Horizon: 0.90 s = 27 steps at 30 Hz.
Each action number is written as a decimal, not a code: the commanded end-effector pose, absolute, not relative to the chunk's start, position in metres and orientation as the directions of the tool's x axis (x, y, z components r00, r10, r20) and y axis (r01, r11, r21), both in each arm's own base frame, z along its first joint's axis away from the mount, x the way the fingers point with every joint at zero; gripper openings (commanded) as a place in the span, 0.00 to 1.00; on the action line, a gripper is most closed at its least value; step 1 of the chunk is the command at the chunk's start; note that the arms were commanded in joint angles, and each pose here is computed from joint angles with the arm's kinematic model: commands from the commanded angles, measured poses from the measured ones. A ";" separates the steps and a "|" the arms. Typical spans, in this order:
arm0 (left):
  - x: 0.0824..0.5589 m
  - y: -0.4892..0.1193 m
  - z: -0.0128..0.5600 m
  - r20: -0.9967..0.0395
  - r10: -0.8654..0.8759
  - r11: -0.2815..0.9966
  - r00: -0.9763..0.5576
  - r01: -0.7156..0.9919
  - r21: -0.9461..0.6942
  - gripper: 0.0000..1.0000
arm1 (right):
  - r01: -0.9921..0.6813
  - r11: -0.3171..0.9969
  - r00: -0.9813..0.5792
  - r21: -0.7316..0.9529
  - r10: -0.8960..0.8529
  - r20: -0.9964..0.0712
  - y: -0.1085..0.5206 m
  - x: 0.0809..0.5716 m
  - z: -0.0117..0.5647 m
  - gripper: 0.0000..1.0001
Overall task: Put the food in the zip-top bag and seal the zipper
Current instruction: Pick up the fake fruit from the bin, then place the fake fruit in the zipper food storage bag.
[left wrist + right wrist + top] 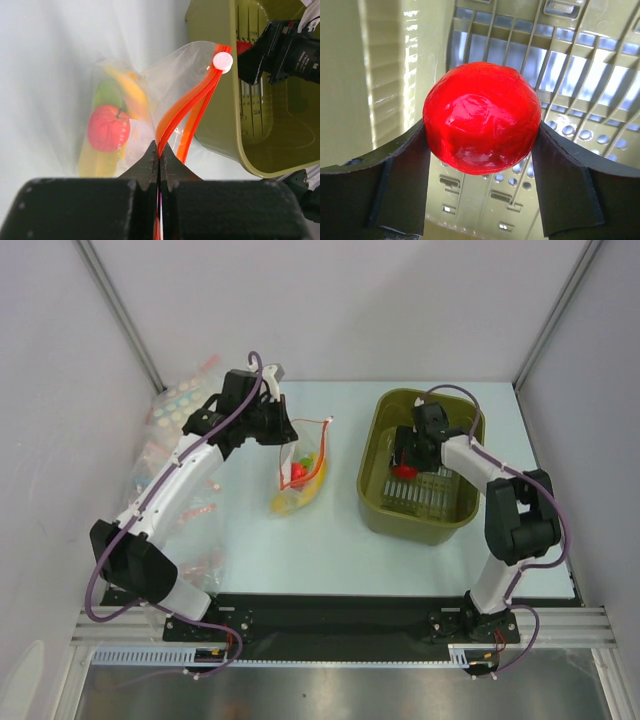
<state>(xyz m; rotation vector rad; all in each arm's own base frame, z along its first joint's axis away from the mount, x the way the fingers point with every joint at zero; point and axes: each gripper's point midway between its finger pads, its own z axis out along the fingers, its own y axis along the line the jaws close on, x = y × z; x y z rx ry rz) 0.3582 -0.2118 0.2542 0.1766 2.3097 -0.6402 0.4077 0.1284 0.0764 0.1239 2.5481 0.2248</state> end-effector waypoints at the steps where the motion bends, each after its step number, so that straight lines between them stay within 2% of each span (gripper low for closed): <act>1: 0.360 -0.215 0.301 -0.768 -0.040 0.861 -0.639 0.367 -0.351 0.00 | -0.055 0.977 -0.744 0.207 0.098 -0.661 0.137 0.414 0.146 0.43; 7: 0.361 -0.231 0.311 -0.767 -0.045 0.840 -0.640 0.391 -0.376 0.00 | -0.240 0.934 -0.596 0.263 0.072 -0.800 0.180 0.397 0.250 0.41; 10: 0.361 -0.238 0.308 -0.749 -0.064 0.823 -0.660 0.390 -0.414 0.00 | -0.388 0.854 -0.538 0.347 0.096 -0.837 0.209 0.383 0.285 0.44; 15: 0.360 -0.245 0.307 -0.729 -0.081 0.804 -0.680 0.388 -0.451 0.00 | -0.586 0.707 -0.429 0.396 0.143 -0.892 0.242 0.350 0.346 0.37; 20: 0.355 -0.248 0.319 -0.724 -0.103 0.782 -0.682 0.395 -0.482 0.00 | -0.719 0.550 -0.431 0.425 0.127 -0.893 0.281 0.321 0.368 0.37; 27: 0.338 -0.255 0.332 -0.717 -0.124 0.730 -0.686 0.427 -0.534 0.00 | -0.783 0.446 -0.447 0.434 0.082 -0.891 0.328 0.304 0.359 0.37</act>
